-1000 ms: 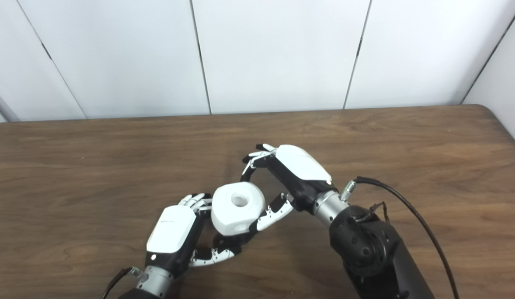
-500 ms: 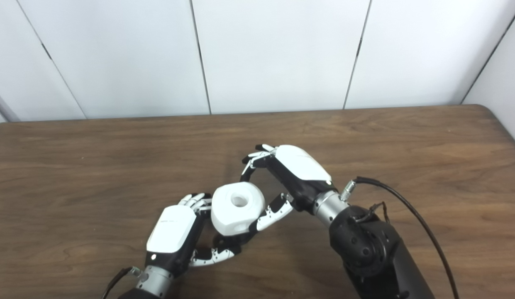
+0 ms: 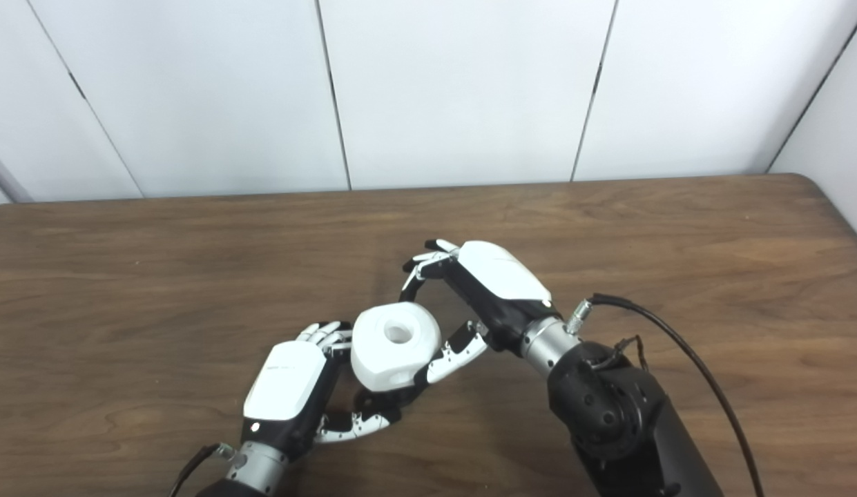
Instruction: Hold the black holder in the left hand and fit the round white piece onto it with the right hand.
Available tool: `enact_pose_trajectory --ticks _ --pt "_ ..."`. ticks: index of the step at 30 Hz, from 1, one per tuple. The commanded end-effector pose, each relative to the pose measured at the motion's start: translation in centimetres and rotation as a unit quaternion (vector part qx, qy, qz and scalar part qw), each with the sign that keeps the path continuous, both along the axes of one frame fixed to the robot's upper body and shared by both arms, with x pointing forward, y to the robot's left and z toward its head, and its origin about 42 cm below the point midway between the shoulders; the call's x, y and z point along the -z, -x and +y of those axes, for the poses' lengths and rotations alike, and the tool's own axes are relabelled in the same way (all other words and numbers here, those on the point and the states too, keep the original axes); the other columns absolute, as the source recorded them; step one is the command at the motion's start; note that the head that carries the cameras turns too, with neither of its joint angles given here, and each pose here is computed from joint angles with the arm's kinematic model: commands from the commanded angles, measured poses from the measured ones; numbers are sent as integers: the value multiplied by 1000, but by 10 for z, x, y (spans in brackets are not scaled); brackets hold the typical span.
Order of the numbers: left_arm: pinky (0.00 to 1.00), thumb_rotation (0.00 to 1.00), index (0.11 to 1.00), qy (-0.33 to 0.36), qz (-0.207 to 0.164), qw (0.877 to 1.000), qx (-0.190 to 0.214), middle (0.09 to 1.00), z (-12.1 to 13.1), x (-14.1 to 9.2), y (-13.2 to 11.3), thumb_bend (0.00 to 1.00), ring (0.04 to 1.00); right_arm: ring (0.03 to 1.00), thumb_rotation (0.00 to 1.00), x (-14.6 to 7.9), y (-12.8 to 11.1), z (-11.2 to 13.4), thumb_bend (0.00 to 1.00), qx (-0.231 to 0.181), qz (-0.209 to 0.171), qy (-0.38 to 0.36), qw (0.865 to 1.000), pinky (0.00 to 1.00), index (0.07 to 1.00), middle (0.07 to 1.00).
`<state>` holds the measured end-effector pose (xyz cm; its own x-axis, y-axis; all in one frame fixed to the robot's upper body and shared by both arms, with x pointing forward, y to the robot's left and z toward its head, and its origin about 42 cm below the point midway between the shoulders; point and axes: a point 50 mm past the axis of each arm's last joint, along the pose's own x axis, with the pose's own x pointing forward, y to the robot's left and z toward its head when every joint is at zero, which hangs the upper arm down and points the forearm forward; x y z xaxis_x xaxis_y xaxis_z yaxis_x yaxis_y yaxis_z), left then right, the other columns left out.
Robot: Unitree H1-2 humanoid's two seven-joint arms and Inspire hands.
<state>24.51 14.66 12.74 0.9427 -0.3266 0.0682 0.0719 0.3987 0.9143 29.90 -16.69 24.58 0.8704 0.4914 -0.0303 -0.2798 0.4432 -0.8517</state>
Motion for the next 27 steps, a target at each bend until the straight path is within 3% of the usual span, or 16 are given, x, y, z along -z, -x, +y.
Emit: enact_pose_trajectory --ticks 1,27 --pt "911 47 487 -10 -1 1000 11 784 -2 -2 1 520 874 948 135 -3 -3 1 525 -10 -12 17 1000 881 481 820" --pt "915 46 487 -7 2 1000 10 785 -1 -2 1 520 877 962 134 -16 -9 8 525 -34 -25 39 998 912 482 815"
